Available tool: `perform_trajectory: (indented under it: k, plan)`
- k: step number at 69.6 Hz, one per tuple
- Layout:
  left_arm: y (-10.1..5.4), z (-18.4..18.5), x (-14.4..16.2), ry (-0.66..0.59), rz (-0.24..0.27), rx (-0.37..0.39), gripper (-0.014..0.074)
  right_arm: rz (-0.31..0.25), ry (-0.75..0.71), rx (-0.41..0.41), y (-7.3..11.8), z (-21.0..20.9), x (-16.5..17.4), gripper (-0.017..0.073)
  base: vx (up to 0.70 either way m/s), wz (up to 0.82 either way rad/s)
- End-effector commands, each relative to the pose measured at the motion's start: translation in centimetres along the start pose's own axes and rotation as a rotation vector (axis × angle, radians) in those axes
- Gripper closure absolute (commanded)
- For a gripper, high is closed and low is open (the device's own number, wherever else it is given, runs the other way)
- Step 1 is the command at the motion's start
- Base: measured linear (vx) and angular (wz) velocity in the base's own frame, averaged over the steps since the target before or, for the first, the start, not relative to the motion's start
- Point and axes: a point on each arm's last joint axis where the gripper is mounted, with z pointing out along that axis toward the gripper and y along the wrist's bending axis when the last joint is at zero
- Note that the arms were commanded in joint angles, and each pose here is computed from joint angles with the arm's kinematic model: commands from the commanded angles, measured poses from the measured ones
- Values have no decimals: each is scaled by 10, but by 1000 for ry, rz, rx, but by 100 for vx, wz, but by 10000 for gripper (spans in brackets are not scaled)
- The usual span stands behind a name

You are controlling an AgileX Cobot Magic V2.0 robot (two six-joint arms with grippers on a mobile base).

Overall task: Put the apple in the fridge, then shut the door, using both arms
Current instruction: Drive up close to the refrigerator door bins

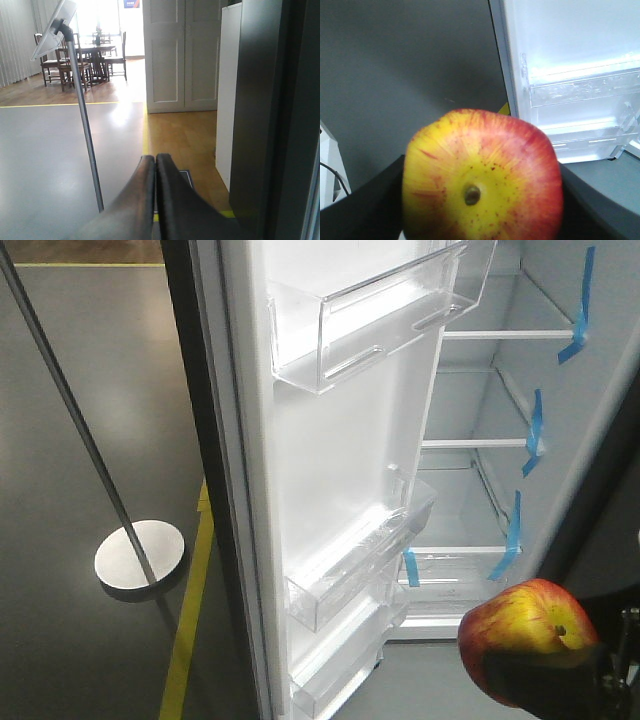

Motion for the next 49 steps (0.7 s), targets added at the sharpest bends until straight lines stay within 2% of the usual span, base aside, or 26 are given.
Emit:
perform_trajectory:
  k: [1,49]
  plan:
    - [0,-1,-3,-73,-8,4,600,7,-83,1,3,-6,-11,242,9,-2]
    - [0,-1,-3,-73,-8,4,600,7,-83,1,3,-6,-11,242,8,-1]
